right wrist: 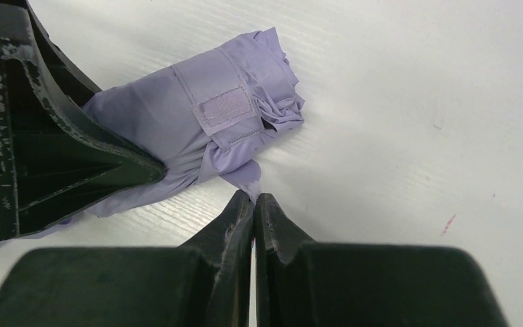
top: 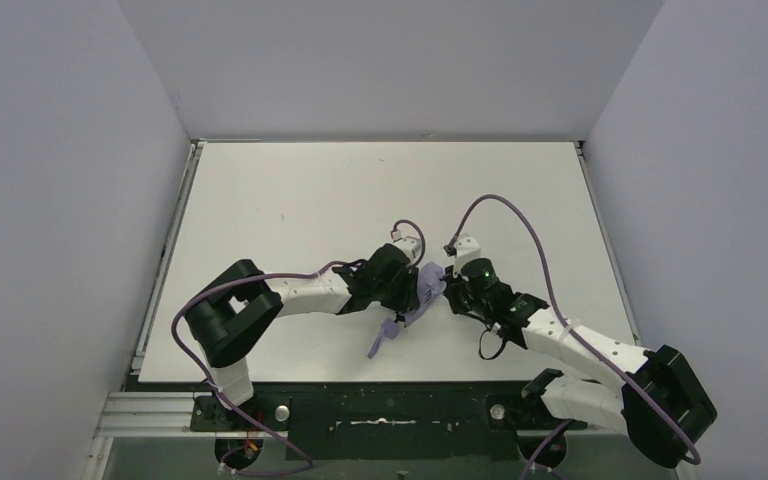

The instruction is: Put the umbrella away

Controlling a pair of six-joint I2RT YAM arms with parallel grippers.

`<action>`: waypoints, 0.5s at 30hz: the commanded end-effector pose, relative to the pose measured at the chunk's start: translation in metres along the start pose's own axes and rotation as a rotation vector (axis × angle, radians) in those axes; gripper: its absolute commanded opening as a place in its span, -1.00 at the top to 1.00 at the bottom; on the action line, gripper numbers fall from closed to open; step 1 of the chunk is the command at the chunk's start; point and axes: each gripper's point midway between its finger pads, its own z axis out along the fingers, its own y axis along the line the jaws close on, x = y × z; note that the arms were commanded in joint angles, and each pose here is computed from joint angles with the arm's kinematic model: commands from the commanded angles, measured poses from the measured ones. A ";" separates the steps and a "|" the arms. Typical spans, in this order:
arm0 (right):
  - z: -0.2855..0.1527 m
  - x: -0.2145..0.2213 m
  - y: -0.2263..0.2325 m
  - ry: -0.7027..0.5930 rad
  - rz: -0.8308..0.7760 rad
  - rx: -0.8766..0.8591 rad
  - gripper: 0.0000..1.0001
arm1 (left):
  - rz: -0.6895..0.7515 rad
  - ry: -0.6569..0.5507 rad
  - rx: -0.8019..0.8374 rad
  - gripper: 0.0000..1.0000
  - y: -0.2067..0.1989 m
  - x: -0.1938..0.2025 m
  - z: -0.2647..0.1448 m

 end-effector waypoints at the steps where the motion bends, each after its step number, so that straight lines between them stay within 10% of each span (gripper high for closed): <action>1: -0.003 -0.092 -0.013 -0.302 -0.053 0.048 1.00 | 0.105 0.354 -0.387 1.00 0.107 0.104 -0.023; 15: 0.002 -0.109 0.008 -0.378 -0.329 -0.141 1.00 | 0.126 0.382 -0.349 1.00 0.100 0.109 -0.020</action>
